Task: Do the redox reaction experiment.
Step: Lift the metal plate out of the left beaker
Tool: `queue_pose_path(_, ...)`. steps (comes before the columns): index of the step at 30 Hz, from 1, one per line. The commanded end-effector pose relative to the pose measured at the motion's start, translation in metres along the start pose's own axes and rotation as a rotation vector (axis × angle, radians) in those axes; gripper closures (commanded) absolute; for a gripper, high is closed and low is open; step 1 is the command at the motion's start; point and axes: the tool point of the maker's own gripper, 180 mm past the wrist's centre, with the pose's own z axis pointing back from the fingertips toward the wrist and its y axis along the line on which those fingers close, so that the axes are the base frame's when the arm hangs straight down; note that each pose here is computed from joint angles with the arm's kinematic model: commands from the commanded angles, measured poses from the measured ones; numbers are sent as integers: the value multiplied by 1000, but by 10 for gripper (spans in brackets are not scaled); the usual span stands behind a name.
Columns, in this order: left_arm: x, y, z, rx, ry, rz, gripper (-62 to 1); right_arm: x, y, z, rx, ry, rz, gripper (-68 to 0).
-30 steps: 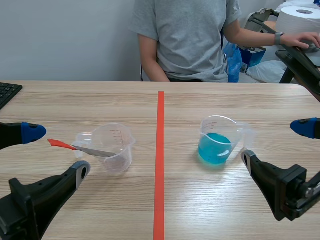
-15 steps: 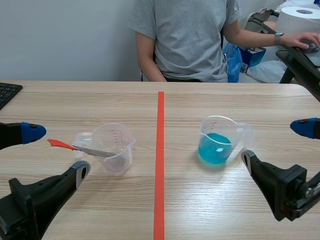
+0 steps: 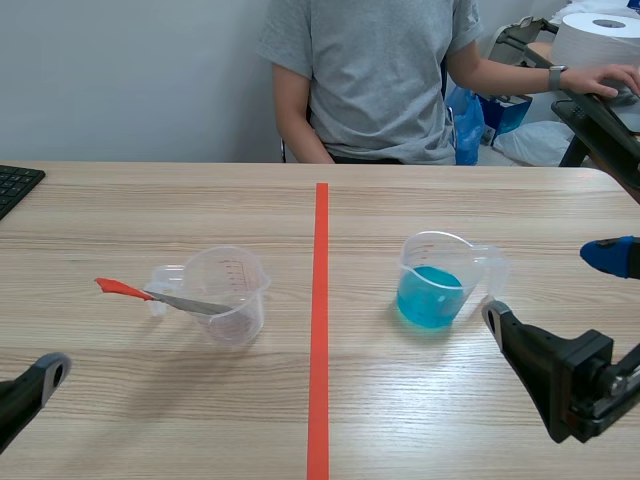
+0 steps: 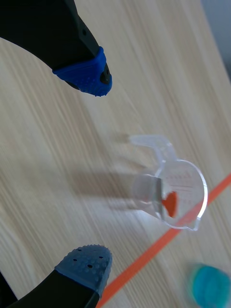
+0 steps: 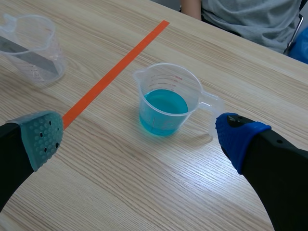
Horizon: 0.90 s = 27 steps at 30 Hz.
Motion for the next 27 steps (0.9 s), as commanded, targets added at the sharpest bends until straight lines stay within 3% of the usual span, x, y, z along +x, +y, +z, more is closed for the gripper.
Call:
queue_pose_path(1,-10,6,6,28,18,28,-623,10,0,0,6,-30,9,-679)
queue_pose_path(7,-65,24,32,140,160,104,-623,10,3,0,22,-30,7,-679)
queue_pose_path(15,-129,31,64,229,317,194,-623,10,4,-1,28,-32,19,-679)
queue_pose_path(20,-150,32,75,248,344,224,-623,16,14,-9,67,-52,64,-679)
queue_pose_path(27,-174,30,84,263,379,259,-623,27,50,-27,172,-109,93,-679)
